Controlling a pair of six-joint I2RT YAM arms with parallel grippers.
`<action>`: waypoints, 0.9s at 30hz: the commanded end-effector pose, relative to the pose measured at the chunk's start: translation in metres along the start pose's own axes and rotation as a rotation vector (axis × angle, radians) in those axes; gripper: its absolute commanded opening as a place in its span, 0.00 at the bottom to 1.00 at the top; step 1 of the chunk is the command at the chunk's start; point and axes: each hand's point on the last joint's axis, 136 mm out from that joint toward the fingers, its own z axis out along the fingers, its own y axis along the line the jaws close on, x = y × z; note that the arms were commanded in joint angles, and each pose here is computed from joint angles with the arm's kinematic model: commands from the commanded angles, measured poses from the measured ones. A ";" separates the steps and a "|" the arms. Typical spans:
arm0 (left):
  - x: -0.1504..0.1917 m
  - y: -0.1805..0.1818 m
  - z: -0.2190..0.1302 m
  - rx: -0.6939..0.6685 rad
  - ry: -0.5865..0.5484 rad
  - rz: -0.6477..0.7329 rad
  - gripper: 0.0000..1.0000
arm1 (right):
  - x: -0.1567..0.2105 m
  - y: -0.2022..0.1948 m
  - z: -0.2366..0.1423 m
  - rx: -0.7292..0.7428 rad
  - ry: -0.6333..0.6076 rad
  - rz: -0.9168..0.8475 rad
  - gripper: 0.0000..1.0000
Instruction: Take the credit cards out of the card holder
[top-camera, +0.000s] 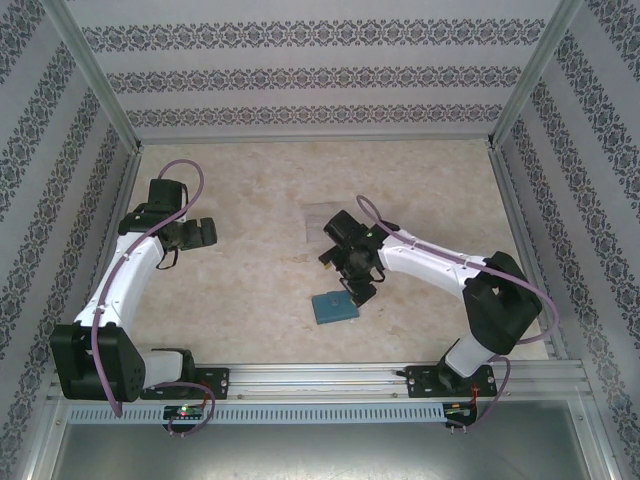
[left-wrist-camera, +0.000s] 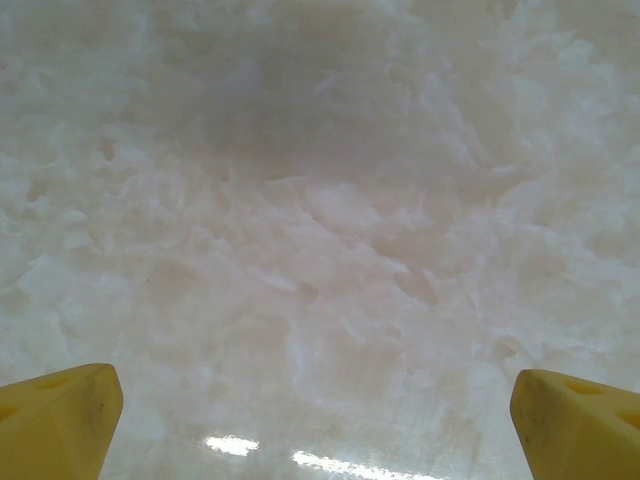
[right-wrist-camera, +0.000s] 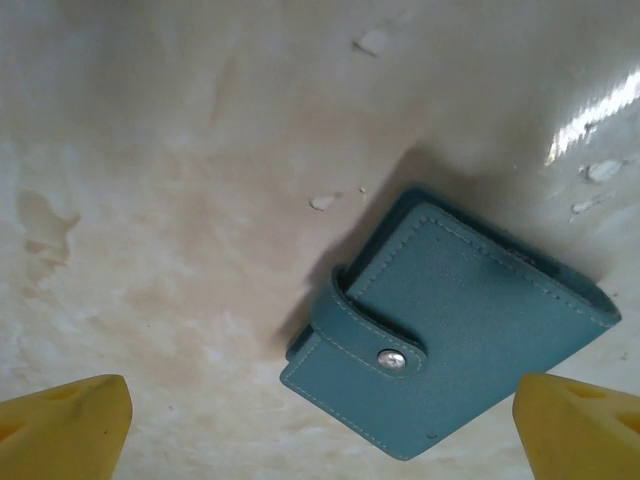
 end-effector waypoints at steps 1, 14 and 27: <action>0.003 -0.002 -0.004 0.029 0.002 -0.003 1.00 | 0.014 -0.001 0.012 0.009 0.047 0.093 0.98; 0.004 -0.019 -0.005 0.128 -0.001 -0.015 1.00 | 0.025 -0.033 0.034 0.055 0.021 0.242 0.98; 0.004 -0.019 -0.005 0.131 0.000 -0.017 1.00 | 0.022 -0.039 0.055 0.067 0.015 0.291 0.96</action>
